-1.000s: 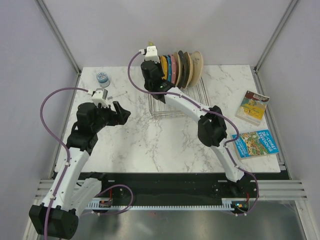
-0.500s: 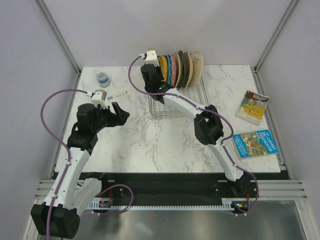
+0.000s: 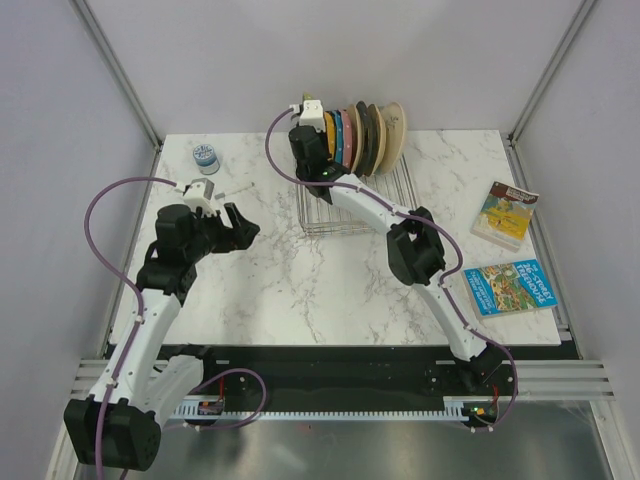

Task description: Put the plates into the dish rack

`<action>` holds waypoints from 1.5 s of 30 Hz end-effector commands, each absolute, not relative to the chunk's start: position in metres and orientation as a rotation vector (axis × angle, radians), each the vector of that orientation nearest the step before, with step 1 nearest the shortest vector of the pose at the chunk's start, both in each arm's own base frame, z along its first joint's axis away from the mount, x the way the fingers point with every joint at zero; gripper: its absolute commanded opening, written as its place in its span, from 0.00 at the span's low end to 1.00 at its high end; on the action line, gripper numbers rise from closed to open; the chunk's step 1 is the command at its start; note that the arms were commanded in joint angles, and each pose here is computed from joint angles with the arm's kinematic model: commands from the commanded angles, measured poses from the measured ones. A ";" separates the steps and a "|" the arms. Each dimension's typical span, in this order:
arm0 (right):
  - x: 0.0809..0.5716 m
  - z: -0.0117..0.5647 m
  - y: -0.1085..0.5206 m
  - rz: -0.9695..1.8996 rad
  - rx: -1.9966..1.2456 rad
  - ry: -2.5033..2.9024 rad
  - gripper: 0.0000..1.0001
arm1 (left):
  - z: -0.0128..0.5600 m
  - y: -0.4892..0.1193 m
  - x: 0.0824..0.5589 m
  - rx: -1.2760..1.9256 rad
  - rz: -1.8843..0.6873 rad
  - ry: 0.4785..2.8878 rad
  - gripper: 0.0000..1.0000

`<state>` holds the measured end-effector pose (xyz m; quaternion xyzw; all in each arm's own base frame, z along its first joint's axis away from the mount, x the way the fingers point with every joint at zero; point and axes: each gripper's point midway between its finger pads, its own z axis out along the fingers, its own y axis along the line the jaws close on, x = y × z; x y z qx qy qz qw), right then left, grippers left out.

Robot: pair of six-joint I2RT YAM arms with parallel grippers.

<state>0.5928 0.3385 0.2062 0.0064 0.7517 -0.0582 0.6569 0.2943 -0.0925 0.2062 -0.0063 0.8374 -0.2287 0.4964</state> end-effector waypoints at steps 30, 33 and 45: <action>0.571 0.215 0.325 -0.363 -0.098 1.619 0.57 | 0.232 -0.103 0.297 -0.009 -0.654 1.943 0.87; 0.554 0.243 0.330 -0.334 -0.096 1.563 0.63 | 0.235 -0.100 0.298 0.001 -0.628 1.924 0.87; 0.494 0.381 0.322 -0.279 -0.133 1.382 0.98 | 0.256 -0.085 0.317 0.073 -0.475 1.831 1.00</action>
